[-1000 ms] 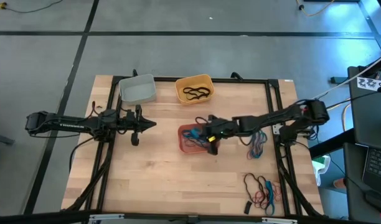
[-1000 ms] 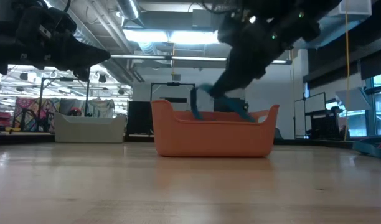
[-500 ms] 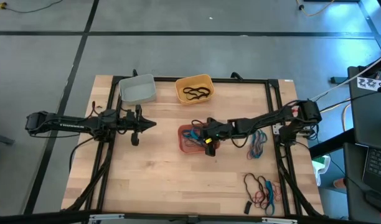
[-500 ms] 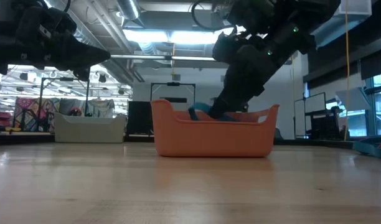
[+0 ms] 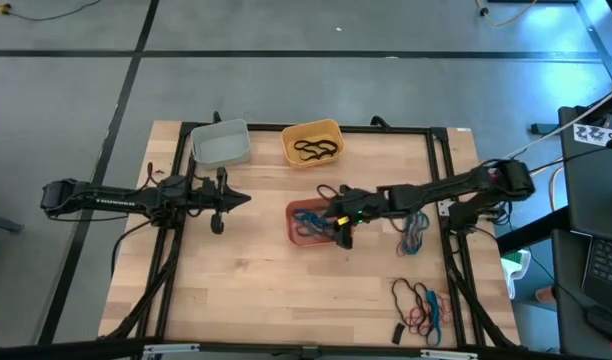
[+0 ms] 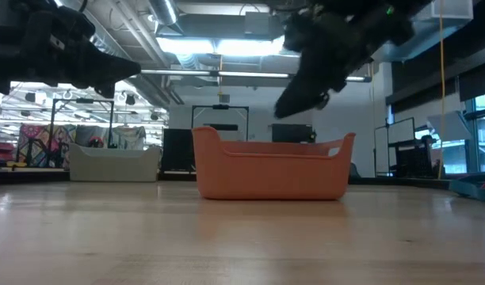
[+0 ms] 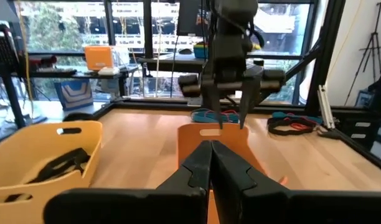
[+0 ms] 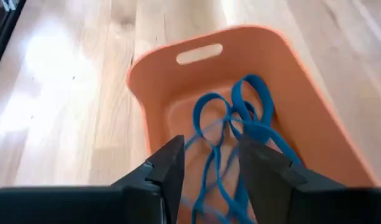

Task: Sort rubber bands into baskets
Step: Put the blue rubber band into the orange bin

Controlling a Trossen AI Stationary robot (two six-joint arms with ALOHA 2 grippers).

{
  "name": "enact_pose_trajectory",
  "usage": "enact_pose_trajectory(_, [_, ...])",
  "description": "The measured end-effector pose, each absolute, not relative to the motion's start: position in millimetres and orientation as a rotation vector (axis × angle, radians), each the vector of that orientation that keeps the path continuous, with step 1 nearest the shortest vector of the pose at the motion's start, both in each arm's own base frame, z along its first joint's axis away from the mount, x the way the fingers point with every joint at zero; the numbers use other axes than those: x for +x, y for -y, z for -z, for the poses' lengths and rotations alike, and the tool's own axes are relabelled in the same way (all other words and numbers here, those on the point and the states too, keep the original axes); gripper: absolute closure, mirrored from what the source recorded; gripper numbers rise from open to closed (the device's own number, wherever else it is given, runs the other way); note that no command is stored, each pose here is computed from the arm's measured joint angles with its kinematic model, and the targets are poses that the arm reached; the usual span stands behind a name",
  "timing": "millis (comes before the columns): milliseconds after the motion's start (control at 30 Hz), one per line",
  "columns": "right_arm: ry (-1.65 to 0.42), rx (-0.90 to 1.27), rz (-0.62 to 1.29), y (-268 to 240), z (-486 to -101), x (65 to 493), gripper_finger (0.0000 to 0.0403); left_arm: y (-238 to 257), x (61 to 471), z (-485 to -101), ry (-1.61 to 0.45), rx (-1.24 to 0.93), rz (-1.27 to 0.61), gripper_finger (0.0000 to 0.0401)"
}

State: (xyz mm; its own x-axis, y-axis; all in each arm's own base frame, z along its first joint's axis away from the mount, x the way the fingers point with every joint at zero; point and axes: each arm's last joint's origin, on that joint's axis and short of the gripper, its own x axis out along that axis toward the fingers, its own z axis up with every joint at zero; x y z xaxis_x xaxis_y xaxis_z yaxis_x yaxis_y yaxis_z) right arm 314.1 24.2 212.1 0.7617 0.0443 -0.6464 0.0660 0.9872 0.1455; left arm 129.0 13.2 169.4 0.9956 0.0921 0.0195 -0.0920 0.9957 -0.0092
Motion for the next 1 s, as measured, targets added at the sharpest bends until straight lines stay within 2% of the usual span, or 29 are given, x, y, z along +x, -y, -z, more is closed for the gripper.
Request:
enact_pose_trajectory(167, [-0.742, 0.192, 0.093, -20, -238, 285, 0.0252, -13, 129, -170, 0.024, 0.041, -0.098, 0.0396])
enact_pose_trajectory(367, [-0.872, 0.197, 0.262, -14, -246, 253, 0.0252, -14, 129, -171, 0.037, 0.050, -0.123, 0.0396])
enact_pose_trajectory(700, [-1.069, 0.256, 0.447, -11, -231, 230, 0.0252, -14, 129, -171, 0.038, 0.041, -0.122, 0.0396])
enact_pose_trajectory(1000, [-1.218, 0.419, 0.665, -8, -194, 202, 0.0252, -14, 129, -171, 0.038, 0.037, -0.123, 0.0396])
